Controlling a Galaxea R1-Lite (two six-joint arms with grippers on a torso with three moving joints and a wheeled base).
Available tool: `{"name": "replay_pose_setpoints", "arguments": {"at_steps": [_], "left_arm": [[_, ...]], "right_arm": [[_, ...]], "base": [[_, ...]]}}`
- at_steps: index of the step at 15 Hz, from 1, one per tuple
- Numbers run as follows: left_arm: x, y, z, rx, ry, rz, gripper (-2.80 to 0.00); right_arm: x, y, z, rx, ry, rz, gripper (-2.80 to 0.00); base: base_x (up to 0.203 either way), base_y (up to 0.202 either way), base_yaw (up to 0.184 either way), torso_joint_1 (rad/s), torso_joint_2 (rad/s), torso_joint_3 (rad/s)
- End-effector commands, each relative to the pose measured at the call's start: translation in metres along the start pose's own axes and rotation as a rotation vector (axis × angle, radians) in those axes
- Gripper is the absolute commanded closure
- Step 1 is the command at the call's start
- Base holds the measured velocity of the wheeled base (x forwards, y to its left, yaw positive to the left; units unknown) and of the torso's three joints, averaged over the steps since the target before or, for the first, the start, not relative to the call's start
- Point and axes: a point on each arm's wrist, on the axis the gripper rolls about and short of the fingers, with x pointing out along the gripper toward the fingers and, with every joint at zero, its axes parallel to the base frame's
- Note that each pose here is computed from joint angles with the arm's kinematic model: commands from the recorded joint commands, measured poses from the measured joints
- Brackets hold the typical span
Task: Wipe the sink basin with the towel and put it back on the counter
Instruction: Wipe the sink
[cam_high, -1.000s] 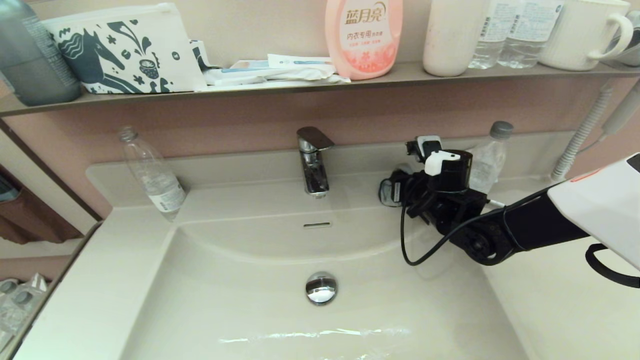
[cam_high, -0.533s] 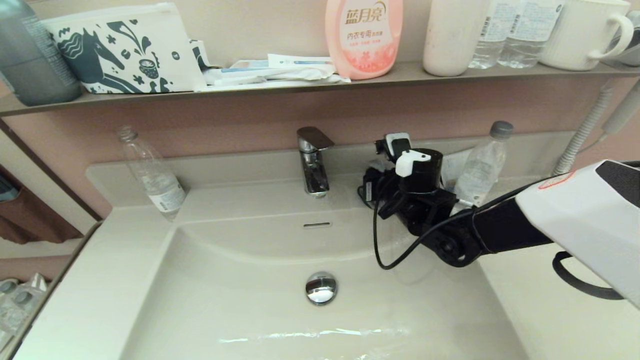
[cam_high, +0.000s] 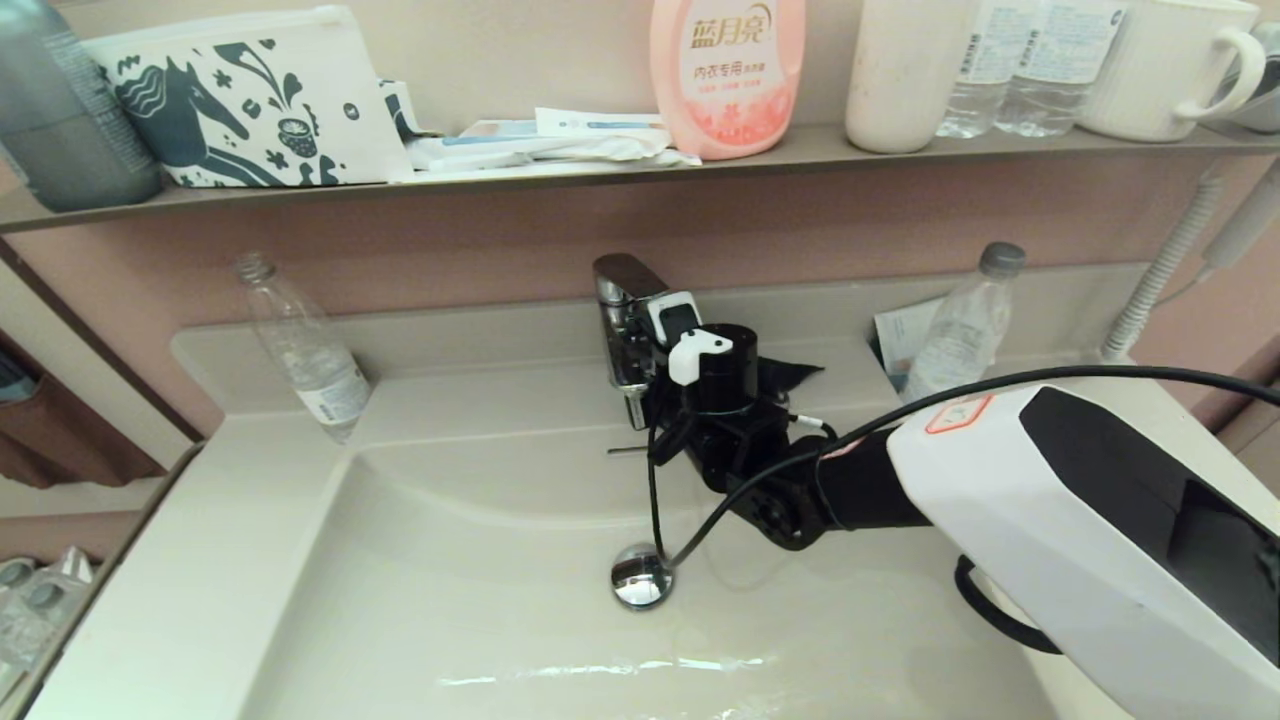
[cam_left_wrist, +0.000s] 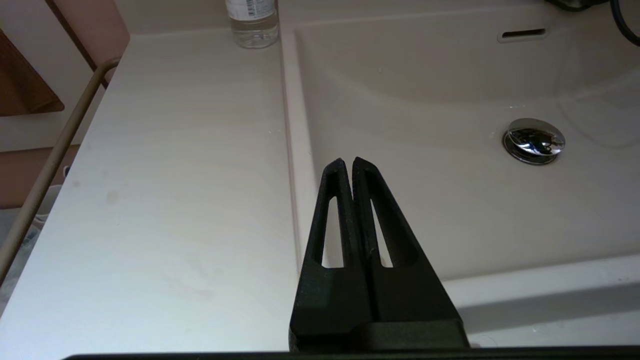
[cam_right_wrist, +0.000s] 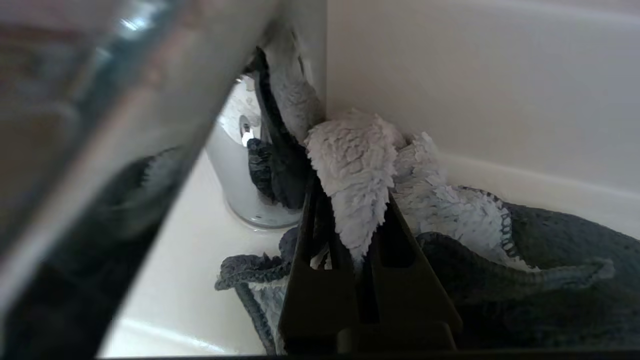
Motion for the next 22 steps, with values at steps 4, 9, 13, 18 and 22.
{"name": "replay_pose_setpoints", "arguments": {"at_steps": [4, 9, 13, 18, 22], "left_arm": [[0.000, 0.000, 0.000, 0.000, 0.000, 0.001, 0.00], [0.000, 0.000, 0.000, 0.000, 0.000, 0.001, 0.00], [0.000, 0.000, 0.000, 0.000, 0.000, 0.001, 0.00], [0.000, 0.000, 0.000, 0.000, 0.000, 0.001, 0.00], [0.000, 0.000, 0.000, 0.000, 0.000, 0.001, 0.00]], "right_arm": [[0.006, -0.007, -0.006, -0.004, 0.008, -0.018, 0.00], [-0.001, -0.046, -0.008, -0.020, 0.067, -0.103, 0.00], [-0.017, -0.087, -0.003, -0.013, 0.066, -0.176, 0.00], [-0.064, -0.129, 0.015, -0.011, 0.088, -0.244, 0.00], [-0.122, -0.122, 0.066, -0.002, 0.082, -0.197, 0.00]], "base": [[0.000, 0.000, 0.000, 0.000, 0.00, 0.000], [0.000, 0.000, 0.000, 0.000, 0.00, 0.000], [0.000, 0.000, 0.000, 0.000, 0.00, 0.000], [0.000, 0.000, 0.000, 0.000, 0.00, 0.000], [0.000, 0.000, 0.000, 0.000, 0.00, 0.000]]}}
